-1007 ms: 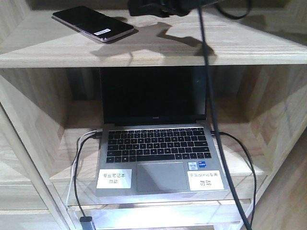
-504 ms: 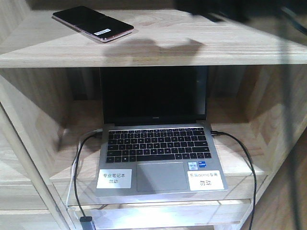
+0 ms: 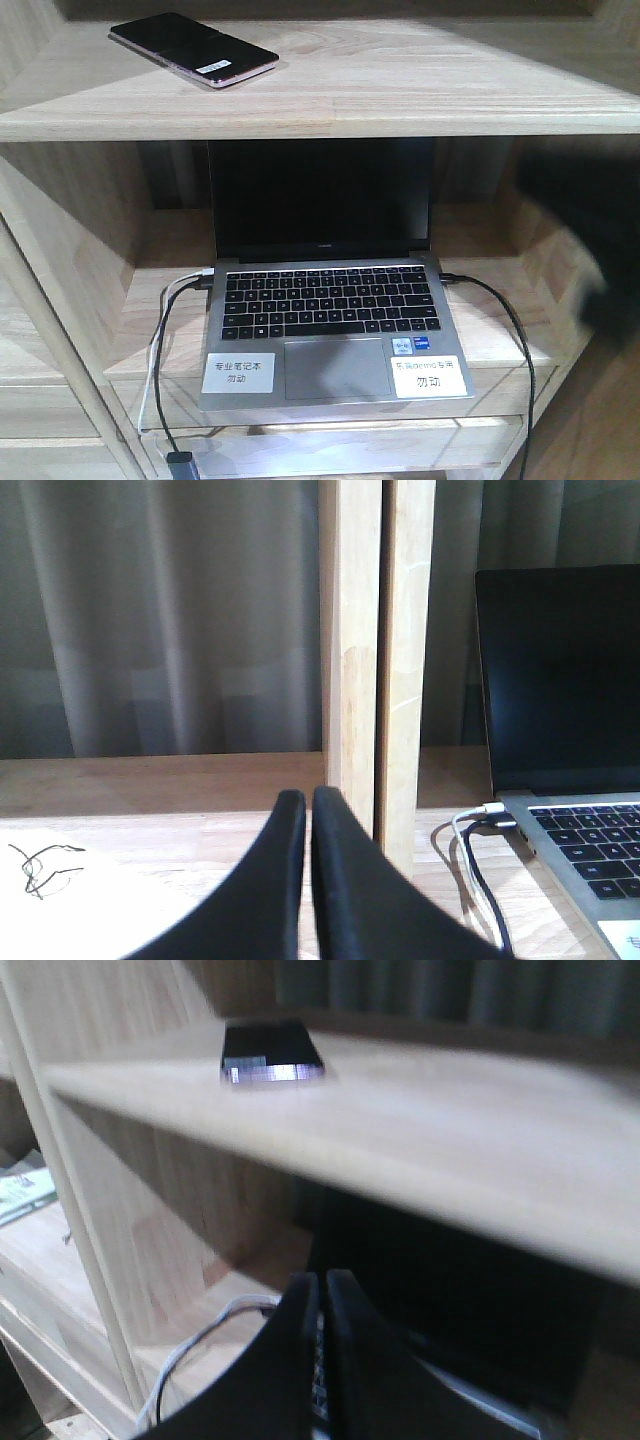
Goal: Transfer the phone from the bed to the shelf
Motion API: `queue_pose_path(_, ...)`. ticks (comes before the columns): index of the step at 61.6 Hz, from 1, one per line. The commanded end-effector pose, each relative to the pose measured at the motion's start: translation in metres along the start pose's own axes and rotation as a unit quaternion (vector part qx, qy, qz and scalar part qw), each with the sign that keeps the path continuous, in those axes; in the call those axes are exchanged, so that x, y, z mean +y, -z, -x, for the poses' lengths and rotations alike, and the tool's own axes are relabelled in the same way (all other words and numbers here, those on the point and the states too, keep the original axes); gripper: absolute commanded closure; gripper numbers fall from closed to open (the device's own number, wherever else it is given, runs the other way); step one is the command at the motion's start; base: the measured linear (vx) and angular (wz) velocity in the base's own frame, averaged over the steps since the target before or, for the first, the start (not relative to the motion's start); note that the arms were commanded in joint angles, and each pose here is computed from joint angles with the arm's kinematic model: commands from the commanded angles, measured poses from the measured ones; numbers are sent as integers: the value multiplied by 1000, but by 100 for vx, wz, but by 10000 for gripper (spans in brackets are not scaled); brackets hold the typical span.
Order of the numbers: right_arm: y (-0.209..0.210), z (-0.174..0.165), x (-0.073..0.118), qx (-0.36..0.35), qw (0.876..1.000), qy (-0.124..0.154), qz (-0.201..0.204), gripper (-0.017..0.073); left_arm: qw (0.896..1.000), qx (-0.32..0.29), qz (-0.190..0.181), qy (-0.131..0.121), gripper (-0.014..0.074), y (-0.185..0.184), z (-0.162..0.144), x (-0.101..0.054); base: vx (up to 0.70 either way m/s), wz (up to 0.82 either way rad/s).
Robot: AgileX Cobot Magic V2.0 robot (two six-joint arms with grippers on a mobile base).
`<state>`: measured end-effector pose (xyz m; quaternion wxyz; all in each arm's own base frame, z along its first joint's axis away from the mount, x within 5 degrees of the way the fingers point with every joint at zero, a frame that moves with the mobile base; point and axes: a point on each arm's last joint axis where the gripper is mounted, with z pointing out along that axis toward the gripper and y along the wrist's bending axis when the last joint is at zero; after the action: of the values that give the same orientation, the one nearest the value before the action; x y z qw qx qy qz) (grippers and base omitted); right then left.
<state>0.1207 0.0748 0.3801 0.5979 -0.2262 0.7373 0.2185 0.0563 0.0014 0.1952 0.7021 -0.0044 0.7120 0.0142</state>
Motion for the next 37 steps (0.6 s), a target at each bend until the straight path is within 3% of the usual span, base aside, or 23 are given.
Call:
queue_pose_path(1, 18, -8, 0, -54, 998, -1, -25, 564, 999, -51, -1, 9, 592, 2, 15, 0, 0, 0)
queue_pose_path(22, 42, -75, 5, -46, 998, -4, -29, 564, 999, -51, -1, 9, 592, 2, 15, 0, 0, 0)
queue_pose_path(37, 46, -84, 6, -48, 998, -4, -26, 564, 999, -51, -1, 9, 592, 2, 15, 0, 0, 0)
